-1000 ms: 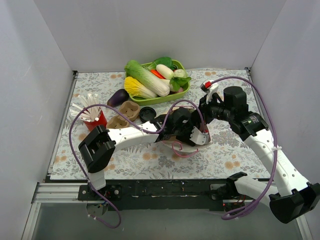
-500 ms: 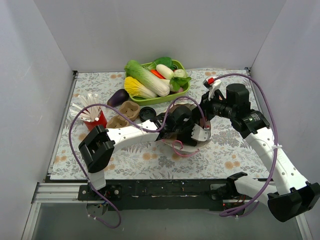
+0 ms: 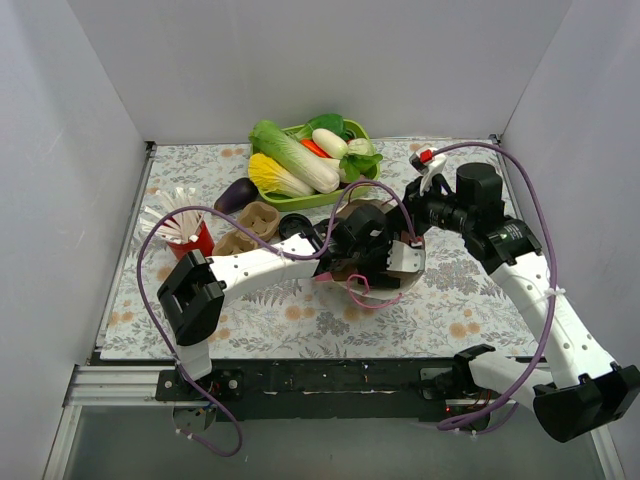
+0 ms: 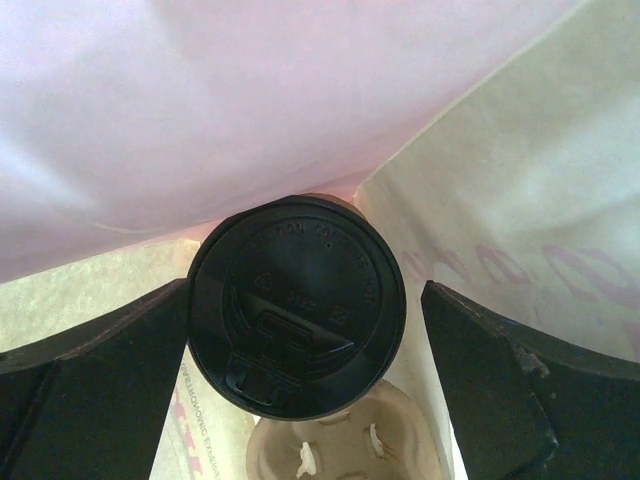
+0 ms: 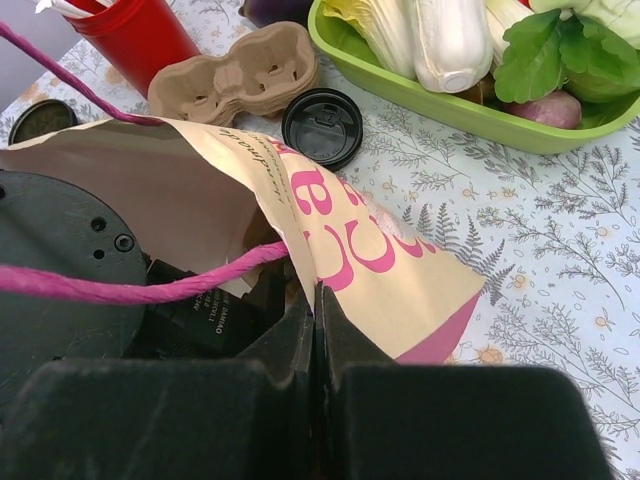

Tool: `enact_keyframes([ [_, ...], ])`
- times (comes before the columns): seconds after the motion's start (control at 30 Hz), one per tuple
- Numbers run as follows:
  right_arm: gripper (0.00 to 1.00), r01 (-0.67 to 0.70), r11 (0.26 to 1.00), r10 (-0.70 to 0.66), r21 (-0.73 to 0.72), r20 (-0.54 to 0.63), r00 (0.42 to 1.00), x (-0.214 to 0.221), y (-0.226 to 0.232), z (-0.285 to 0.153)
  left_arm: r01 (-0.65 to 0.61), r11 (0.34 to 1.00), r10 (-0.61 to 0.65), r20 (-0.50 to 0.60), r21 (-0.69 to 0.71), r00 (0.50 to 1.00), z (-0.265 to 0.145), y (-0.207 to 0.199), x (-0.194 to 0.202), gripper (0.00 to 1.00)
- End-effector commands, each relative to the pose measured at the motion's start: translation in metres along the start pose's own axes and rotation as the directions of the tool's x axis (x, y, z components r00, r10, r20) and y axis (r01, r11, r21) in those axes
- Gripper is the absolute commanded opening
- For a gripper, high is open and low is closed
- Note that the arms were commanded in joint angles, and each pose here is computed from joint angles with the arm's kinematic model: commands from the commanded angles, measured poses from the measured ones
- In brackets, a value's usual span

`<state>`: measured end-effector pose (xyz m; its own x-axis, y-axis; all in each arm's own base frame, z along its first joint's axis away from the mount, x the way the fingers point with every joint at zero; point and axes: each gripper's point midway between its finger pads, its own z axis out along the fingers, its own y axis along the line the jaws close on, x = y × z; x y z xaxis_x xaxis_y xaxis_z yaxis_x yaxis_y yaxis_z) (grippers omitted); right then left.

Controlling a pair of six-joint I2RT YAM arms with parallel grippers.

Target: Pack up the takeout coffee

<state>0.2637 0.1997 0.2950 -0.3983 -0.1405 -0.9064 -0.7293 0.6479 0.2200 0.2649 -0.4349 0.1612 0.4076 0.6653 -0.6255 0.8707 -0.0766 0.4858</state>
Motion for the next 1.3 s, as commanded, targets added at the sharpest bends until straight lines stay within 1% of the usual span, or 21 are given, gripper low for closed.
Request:
enact_keyframes([
  [0.0,0.07,0.034,0.999,-0.034,0.005,0.036,0.999,-0.018,0.002,-0.01,0.143,0.987,-0.141,0.03,-0.078,0.99,-0.013,0.029,-0.005,0.98],
  [0.03,0.14,0.034,0.999,-0.034,0.003,0.036,0.999,-0.019,0.002,-0.01,0.157,0.985,-0.155,0.025,-0.073,0.988,-0.011,0.027,-0.002,0.98],
  [0.1,0.13,0.098,0.995,-0.098,0.012,0.038,0.994,-0.023,-0.001,-0.01,0.199,0.978,-0.198,0.025,-0.064,0.98,-0.009,0.023,-0.002,0.98],
  [0.13,0.11,0.109,0.994,-0.11,0.018,0.036,0.993,-0.024,-0.003,-0.01,0.218,0.974,-0.217,0.028,-0.061,0.976,-0.009,0.021,-0.002,0.98],
  [0.2,0.1,0.133,0.991,-0.133,0.035,0.024,0.991,-0.023,-0.008,-0.008,0.233,0.971,-0.232,0.029,-0.055,0.972,-0.008,0.02,-0.002,0.98],
  [0.3,0.2,0.119,0.993,-0.12,-0.013,-0.036,0.992,-0.013,-0.005,-0.003,0.26,0.964,-0.259,0.028,-0.052,0.965,-0.007,0.019,0.001,0.98],
  [0.33,0.25,0.11,0.994,-0.112,-0.026,-0.05,0.992,-0.012,-0.004,-0.003,0.261,0.964,-0.26,0.028,-0.054,0.965,-0.006,0.019,0.001,0.98],
  [0.37,0.26,0.097,0.994,-0.101,-0.054,-0.067,0.993,-0.007,0.001,-0.002,0.27,0.961,-0.269,0.025,-0.053,0.963,-0.006,0.019,0.002,0.98],
  [0.47,0.32,0.106,0.992,-0.109,-0.069,-0.04,0.993,-0.011,0.004,-0.002,0.291,0.955,-0.29,0.022,-0.052,0.957,-0.003,0.018,0.005,0.98],
  [0.57,0.34,0.122,0.991,-0.124,-0.062,-0.026,0.992,-0.019,0.003,-0.001,0.312,0.949,-0.311,0.018,-0.057,0.95,-0.003,0.02,0.007,0.98],
  [0.77,0.44,0.124,0.989,-0.127,-0.082,-0.028,0.992,-0.024,0.001,0.002,0.367,0.929,-0.367,-0.005,-0.059,0.93,0.0,0.019,0.013,0.98],
  [0.8,0.5,0.117,0.989,-0.12,-0.088,-0.035,0.992,-0.025,0.001,0.002,0.373,0.926,-0.374,-0.006,-0.063,0.927,0.0,0.02,0.014,0.98],
  [0.97,0.61,0.084,0.995,-0.087,-0.06,-0.037,0.996,-0.025,-0.007,0.0,0.4,0.913,-0.401,0.002,-0.08,0.916,0.001,0.026,0.012,0.98],
  [1.03,0.63,0.082,0.995,-0.085,-0.048,-0.049,0.995,-0.025,-0.012,-0.002,0.413,0.907,-0.414,0.001,-0.078,0.91,0.001,0.026,0.013,0.98],
  [1.13,0.63,0.092,0.994,-0.095,-0.054,-0.061,0.994,-0.026,-0.015,-0.004,0.423,0.903,-0.424,0.001,-0.072,0.906,0.0,0.026,0.014,0.98],
  [1.27,0.63,0.042,0.995,-0.054,-0.089,-0.136,0.989,-0.009,-0.014,-0.003,0.446,0.893,-0.447,-0.001,-0.059,0.895,0.001,0.023,0.017,0.98],
])
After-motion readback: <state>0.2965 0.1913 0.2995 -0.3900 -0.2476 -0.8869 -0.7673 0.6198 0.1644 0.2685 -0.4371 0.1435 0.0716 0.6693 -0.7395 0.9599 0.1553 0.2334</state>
